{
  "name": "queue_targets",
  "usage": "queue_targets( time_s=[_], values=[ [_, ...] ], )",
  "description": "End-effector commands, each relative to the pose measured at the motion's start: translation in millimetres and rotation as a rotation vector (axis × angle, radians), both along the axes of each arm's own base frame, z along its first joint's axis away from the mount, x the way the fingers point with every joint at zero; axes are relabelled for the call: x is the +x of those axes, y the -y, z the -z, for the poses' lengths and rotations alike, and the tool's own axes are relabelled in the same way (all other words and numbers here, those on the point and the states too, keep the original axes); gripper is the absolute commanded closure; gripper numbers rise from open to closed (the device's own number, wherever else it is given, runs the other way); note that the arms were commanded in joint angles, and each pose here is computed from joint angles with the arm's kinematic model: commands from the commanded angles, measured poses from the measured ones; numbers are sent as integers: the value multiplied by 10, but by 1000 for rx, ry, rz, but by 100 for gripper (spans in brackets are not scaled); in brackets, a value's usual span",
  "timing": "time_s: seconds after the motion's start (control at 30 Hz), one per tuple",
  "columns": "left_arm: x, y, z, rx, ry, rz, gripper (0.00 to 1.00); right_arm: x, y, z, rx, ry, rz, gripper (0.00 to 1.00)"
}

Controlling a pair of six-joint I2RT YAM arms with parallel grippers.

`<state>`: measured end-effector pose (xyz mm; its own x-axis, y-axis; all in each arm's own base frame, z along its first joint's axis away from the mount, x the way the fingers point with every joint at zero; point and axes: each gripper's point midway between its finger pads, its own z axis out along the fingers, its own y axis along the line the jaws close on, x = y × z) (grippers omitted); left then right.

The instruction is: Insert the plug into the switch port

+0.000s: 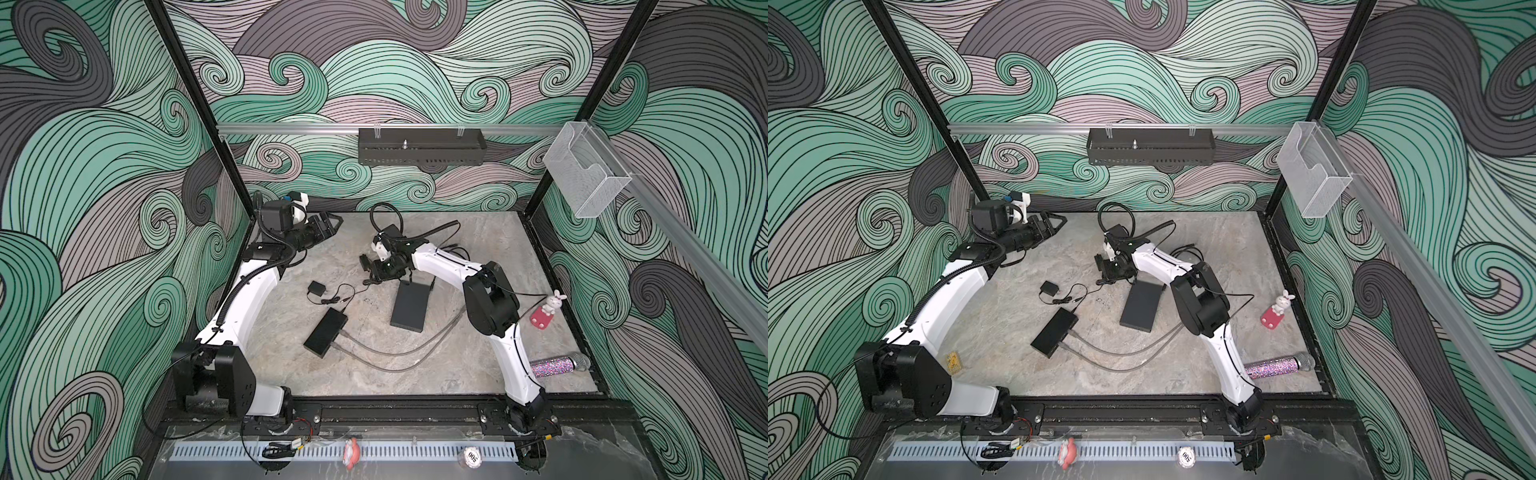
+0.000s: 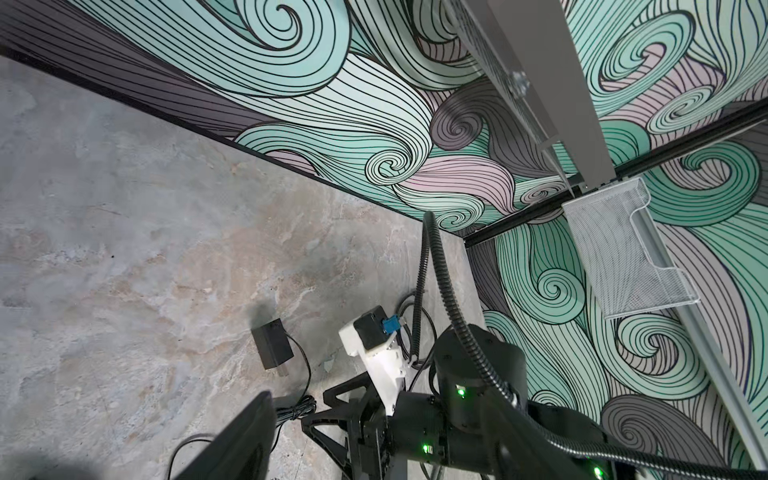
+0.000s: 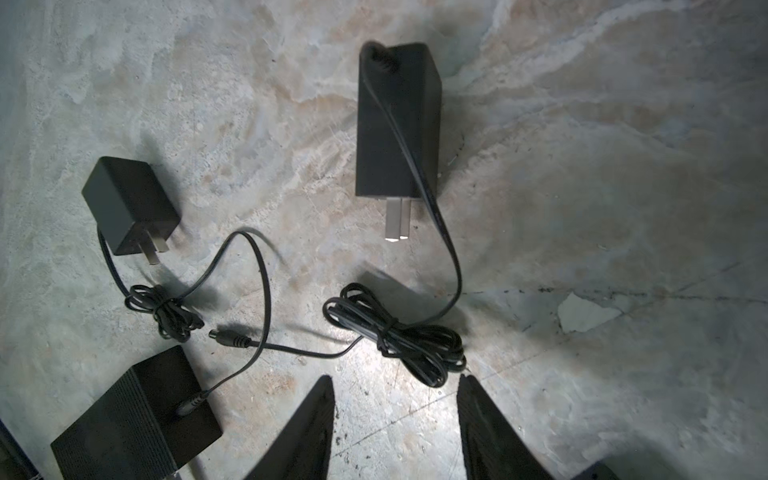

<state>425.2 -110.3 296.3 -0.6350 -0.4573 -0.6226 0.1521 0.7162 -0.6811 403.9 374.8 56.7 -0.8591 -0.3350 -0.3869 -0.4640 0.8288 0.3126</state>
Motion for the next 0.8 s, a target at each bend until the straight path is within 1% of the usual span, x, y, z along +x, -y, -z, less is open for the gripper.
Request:
queue_targets(
  time_s=[0.0,0.1,0.13,0.17,0.3,0.43,0.6,0.67,0.77],
  values=[
    [4,41,-88,-63,7,25,21,3,-42,-222,-29,69,4,45],
    [4,49,-111,-101,2,34,21,94,43,-186,-90,88,42,45],
    [31,46,-52,-107,-14,32,21,106,57,-177,-100,91,54,45],
    [59,33,10,-110,-30,28,21,131,73,-180,-106,98,73,45],
    [63,-9,-1,-109,-27,19,22,272,141,-64,-181,147,113,46],
    [60,-26,-15,-105,-21,16,22,361,125,124,-195,113,116,47],
    [55,-35,-22,-99,-19,16,22,555,205,212,-220,136,153,50],
    [55,-37,-19,-97,-19,15,22,652,245,206,-215,143,172,54],
    [58,-35,-10,-99,-22,16,22,747,324,180,-209,146,201,69]
  ],
)
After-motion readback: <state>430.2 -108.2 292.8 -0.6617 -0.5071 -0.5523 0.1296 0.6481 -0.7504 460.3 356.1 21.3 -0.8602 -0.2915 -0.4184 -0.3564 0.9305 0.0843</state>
